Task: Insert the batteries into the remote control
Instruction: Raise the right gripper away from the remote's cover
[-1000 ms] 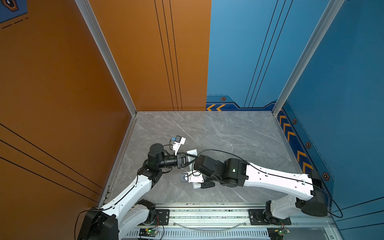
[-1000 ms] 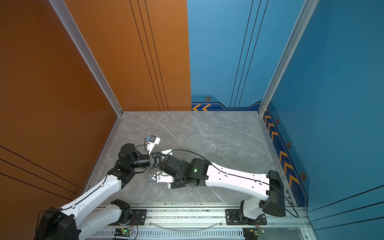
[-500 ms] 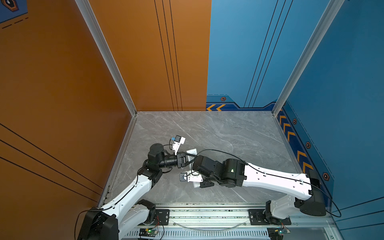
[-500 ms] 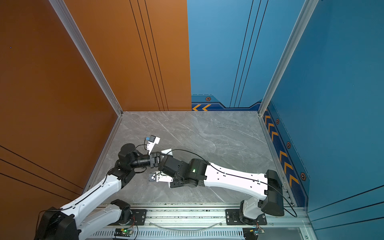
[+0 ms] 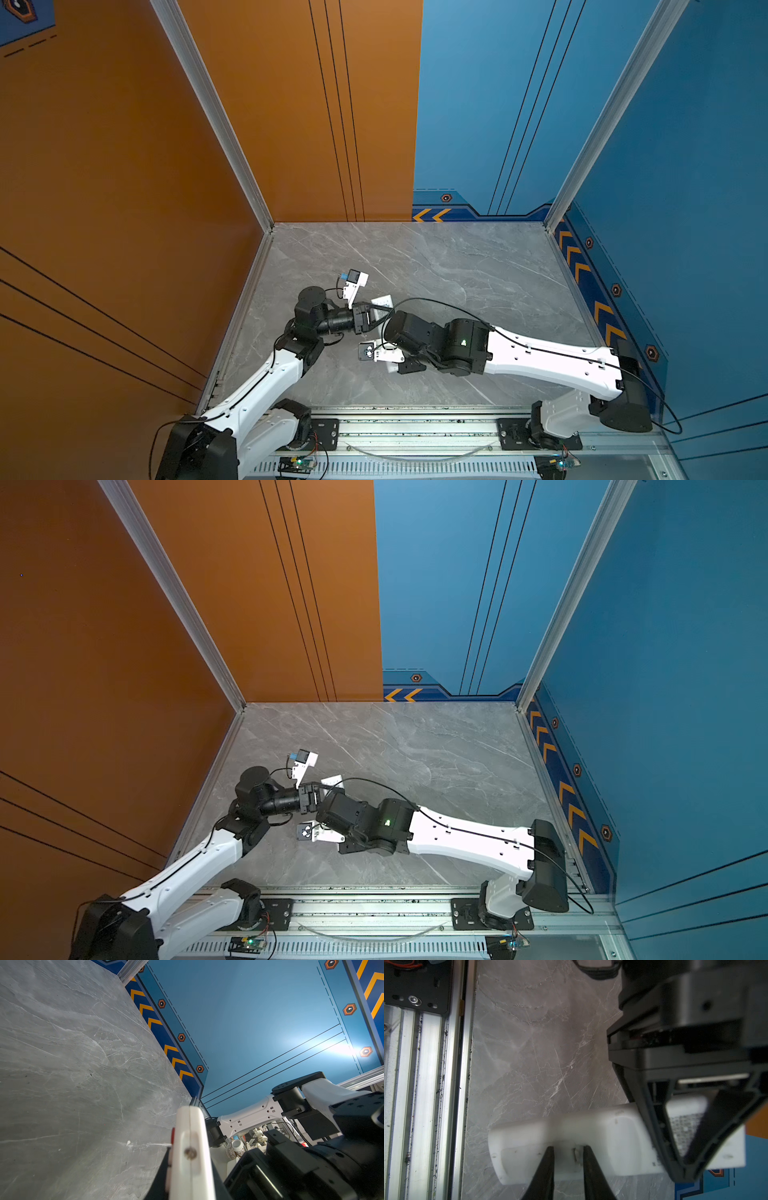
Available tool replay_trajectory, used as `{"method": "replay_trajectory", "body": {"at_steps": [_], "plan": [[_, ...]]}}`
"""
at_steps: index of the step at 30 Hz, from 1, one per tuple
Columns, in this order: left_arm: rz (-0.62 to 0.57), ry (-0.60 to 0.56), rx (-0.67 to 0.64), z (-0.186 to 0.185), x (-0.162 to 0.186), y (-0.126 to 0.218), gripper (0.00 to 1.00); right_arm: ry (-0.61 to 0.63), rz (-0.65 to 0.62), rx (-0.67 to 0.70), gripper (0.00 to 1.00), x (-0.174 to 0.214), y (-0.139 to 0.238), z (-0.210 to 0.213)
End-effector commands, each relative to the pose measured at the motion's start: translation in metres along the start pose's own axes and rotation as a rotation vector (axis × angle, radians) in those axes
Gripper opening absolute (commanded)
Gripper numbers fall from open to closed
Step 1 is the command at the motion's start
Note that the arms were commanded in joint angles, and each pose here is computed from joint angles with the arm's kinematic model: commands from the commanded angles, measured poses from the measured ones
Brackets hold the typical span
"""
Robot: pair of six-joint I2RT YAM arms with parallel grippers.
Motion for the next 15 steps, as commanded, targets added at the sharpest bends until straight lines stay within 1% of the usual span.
{"method": "replay_trajectory", "body": {"at_steps": [1,5,9,13,15], "plan": [[0.021,-0.016,0.05,-0.017,-0.003,0.002,0.0,-0.039,-0.001,0.033,0.25,0.007,0.006,-0.004],[-0.006,0.006,0.008,-0.007,-0.007,0.005,0.0,-0.081,-0.039,0.073,0.26,0.006,0.02,-0.012],[-0.042,0.024,-0.025,0.001,-0.014,0.007,0.0,-0.174,-0.091,0.112,0.31,0.008,0.034,-0.025],[-0.084,0.044,-0.066,0.009,-0.019,0.011,0.0,-0.323,-0.166,0.165,0.37,0.018,0.052,-0.044],[-0.107,0.06,-0.092,0.014,-0.021,0.013,0.0,-0.412,-0.197,0.187,0.42,0.025,0.059,-0.053]]}}
Point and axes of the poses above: each gripper's point midway between its finger pads, its own y axis back along the fingers, its own z axis along the line the jaws close on, x = y × z, the point moved 2 cm from there along y, back along the fingers, and after that the axes turned 7 degrees about y, right-handed, at the moved point
